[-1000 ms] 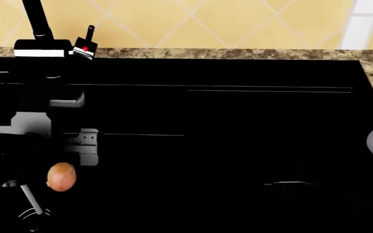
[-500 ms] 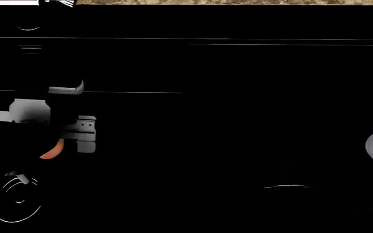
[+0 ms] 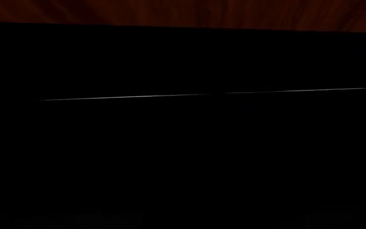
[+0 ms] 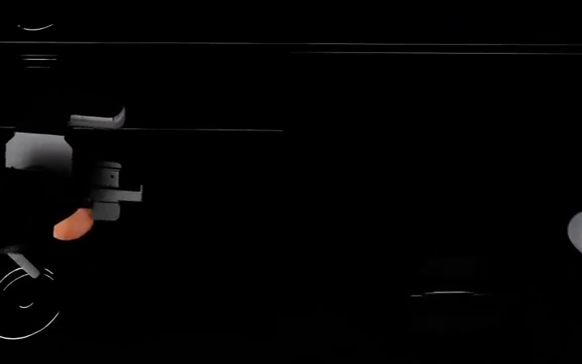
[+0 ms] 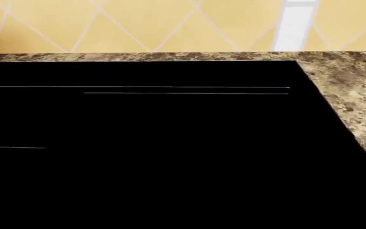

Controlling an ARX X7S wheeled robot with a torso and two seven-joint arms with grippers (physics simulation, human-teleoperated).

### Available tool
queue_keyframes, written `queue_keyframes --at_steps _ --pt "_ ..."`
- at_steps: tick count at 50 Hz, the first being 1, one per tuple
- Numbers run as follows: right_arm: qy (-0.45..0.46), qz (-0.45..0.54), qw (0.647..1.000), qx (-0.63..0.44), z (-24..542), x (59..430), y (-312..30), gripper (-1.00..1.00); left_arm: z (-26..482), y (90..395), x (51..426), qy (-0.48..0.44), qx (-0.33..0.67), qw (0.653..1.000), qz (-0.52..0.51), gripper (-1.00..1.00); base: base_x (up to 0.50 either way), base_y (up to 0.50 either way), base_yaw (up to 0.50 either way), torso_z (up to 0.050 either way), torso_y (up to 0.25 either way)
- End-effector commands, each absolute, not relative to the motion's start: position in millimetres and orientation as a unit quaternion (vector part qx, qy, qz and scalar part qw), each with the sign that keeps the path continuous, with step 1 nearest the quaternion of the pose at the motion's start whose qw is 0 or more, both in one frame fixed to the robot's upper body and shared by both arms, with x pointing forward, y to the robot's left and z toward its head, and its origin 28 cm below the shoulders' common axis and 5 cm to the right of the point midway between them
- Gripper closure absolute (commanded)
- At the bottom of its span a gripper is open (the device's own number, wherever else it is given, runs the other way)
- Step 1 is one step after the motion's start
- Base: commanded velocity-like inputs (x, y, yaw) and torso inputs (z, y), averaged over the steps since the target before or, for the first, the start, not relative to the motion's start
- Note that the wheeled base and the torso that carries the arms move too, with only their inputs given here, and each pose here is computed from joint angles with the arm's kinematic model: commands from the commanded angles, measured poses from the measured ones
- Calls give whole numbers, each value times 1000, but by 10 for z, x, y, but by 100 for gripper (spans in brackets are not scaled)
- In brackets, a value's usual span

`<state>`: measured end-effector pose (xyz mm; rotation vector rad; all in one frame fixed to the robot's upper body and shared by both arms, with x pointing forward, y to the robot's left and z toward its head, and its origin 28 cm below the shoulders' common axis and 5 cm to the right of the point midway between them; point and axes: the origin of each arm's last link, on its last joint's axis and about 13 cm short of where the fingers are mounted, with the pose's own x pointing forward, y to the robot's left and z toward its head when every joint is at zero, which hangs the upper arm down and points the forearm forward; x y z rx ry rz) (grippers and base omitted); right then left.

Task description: Pick the broccolis and asparaguss from the sink and place them in one bowl. Place the onion in the other bowl. Then turn off the sink faucet.

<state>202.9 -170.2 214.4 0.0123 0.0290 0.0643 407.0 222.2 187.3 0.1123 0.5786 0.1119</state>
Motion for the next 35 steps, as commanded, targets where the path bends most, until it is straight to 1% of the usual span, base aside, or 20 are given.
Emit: queue_keyframes --at_steps 1,11,19,22,24,28,29,34,35 --pt "10 33 999 10 2112 2033 -1714 -100 1766 2429 3919 343 69 934 75 100 0 0 0 0 0" --pt "7 34 999 6 2172 2043 -1714 -100 2185 2319 3872 303 35 951 42 100 0 0 0 0 -1" --pt "6 42 999 1 2244 2090 -1694 -100 2491 2126 3597 262 21 964 -32 100 0 0 0 0 0" --pt "6 44 999 0 2250 2104 -1691 -100 2603 2056 3470 235 28 970 -58 100 0 0 0 0 0" --pt "5 46 999 0 2255 2116 -1688 -100 2679 2033 3419 202 55 976 -67 100 0 0 0 0 0" --pt "4 50 999 -1 2274 2145 -1679 -100 2880 1977 3285 145 50 982 -111 100 0 0 0 0 0" --pt "5 53 999 -1 2275 2160 -1674 -100 2924 1962 3247 108 60 986 -115 100 0 0 0 0 0" --pt "3 56 998 -7 2356 2191 -1674 -100 2921 1962 3130 61 75 985 -144 100 0 0 0 0 0" --pt "4 56 998 -10 2372 2189 -1676 -100 2908 1958 3091 32 86 983 -159 100 0 0 0 0 0"
